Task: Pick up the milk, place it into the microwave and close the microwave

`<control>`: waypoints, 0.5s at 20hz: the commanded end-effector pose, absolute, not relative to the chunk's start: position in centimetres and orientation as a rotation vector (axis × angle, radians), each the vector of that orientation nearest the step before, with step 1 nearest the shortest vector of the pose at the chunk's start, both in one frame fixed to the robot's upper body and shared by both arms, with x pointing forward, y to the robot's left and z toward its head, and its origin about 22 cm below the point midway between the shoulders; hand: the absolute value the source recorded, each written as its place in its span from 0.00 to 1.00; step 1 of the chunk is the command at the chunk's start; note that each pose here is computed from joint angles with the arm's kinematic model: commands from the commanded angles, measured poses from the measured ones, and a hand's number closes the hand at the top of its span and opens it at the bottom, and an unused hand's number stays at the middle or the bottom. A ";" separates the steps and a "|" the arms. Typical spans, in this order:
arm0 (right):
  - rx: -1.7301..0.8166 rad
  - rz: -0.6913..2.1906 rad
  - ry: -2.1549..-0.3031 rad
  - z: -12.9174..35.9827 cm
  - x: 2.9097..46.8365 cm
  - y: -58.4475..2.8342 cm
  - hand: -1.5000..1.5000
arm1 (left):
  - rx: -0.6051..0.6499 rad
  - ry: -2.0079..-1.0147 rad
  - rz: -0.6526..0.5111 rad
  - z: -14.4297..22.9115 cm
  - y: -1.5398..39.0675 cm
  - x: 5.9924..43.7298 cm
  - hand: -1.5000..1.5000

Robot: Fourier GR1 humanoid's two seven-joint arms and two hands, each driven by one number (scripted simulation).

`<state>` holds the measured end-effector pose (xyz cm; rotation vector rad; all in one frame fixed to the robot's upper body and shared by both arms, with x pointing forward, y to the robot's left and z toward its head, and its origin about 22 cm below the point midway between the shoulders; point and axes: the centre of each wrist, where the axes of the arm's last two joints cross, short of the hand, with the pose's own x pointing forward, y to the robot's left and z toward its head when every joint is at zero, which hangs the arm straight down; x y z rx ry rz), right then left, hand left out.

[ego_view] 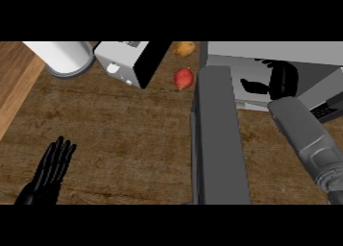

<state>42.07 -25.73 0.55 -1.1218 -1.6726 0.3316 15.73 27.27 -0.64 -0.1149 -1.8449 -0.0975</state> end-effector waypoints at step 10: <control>-0.939 0.402 -1.711 -0.4 41.8 -23.6 0.00 | -0.145 -1.847 -0.109 -0.2 26.3 17.0 0.00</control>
